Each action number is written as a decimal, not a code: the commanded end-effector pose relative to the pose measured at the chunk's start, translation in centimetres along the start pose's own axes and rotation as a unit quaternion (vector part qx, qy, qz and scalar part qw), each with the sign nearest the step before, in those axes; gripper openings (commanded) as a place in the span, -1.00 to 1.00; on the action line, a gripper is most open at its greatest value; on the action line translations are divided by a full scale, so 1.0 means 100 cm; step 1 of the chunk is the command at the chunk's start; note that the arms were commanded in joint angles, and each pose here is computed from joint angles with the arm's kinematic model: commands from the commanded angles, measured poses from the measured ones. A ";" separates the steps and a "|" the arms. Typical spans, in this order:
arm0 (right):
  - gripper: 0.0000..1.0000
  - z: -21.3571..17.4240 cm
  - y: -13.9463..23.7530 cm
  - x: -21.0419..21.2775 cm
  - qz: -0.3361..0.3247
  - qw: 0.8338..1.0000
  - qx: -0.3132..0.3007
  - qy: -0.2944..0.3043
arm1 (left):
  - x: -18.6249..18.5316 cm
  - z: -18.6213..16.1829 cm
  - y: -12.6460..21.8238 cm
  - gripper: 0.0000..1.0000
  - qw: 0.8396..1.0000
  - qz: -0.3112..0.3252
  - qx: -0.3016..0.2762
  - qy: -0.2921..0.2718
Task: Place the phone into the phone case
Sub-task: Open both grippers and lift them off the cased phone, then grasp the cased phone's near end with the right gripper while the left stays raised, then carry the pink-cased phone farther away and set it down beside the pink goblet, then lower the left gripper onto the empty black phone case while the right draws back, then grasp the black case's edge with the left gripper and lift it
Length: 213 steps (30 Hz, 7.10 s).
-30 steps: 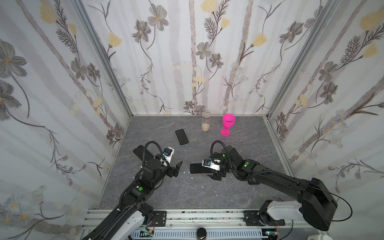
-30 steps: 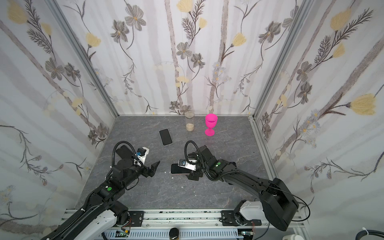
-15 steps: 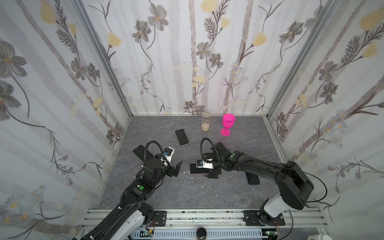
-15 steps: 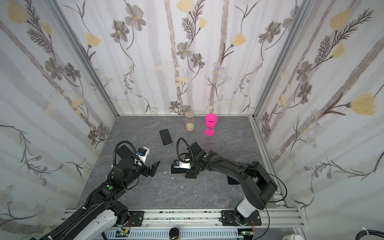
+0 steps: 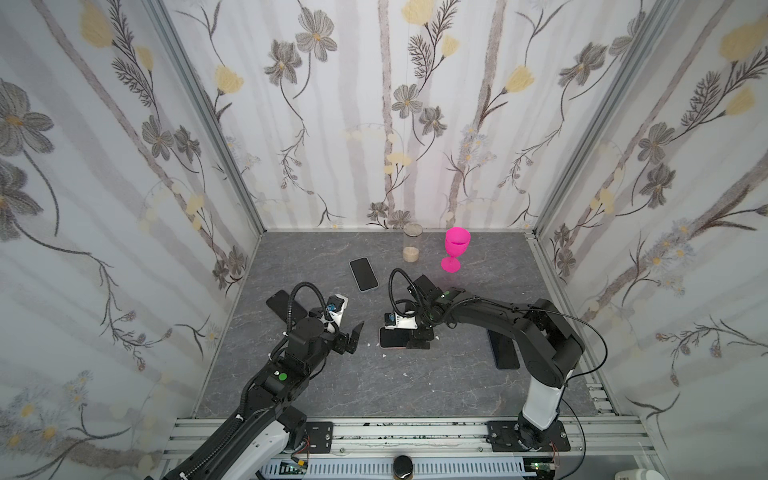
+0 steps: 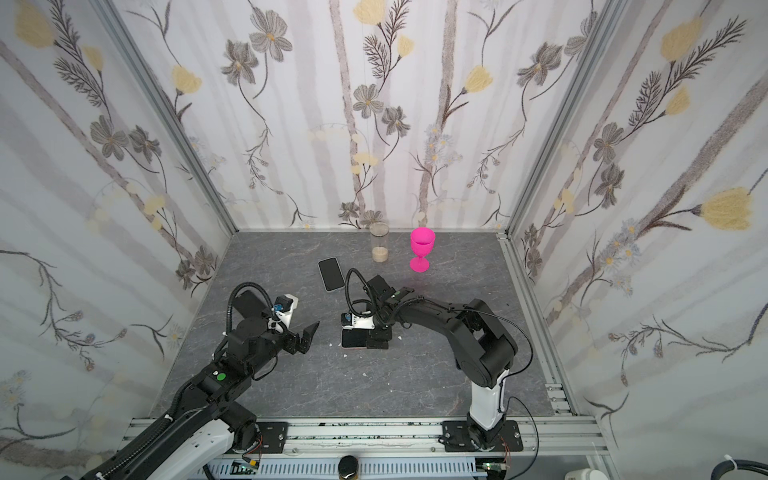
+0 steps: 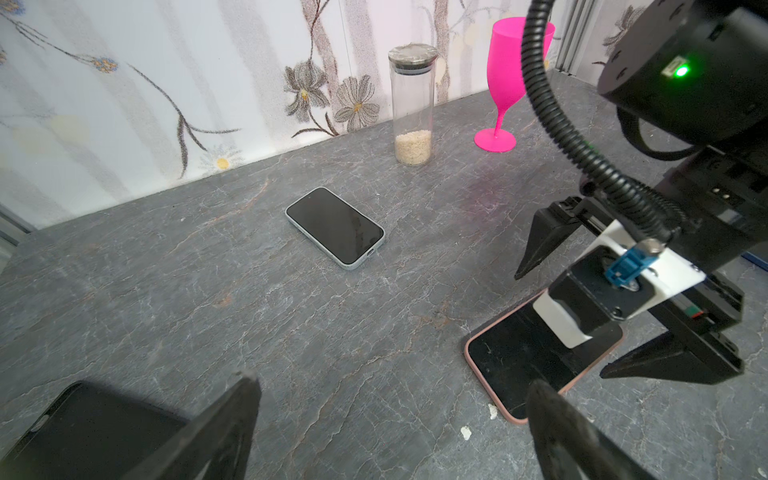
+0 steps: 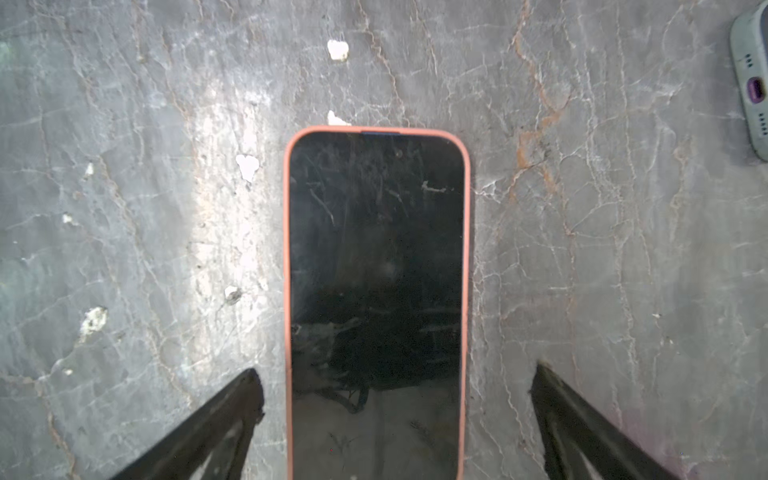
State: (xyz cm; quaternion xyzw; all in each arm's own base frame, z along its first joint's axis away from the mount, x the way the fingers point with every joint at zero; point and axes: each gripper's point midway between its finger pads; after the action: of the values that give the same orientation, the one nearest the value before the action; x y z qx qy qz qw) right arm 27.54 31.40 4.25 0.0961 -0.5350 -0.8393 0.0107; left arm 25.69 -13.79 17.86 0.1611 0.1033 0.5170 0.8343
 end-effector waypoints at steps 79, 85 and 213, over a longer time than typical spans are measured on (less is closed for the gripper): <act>0.33 -0.126 0.010 -0.110 -0.172 0.874 0.097 -0.445 | 0.013 0.009 0.000 1.00 0.999 0.037 -0.024 0.009; 0.32 -0.139 0.009 -0.131 -0.192 0.848 0.093 -0.485 | 0.015 0.010 0.001 1.00 0.999 0.044 -0.026 0.009; 0.75 -0.041 0.134 -0.029 -0.269 0.872 -0.167 -0.373 | -0.016 -0.139 -0.073 -0.74 0.898 0.055 0.368 0.236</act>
State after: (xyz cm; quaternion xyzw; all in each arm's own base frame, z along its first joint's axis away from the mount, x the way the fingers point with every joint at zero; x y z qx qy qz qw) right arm 29.59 22.15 14.77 -0.0890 -0.3077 -0.8603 -0.3965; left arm 27.11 -16.42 2.05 0.3179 0.4786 0.5148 0.6363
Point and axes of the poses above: each gripper's point midway between its finger pads, its own y axis back along the fingers, its own x axis along the line the jaws close on, z = x × y, and after that the axes turned 3 degrees about y, right-handed
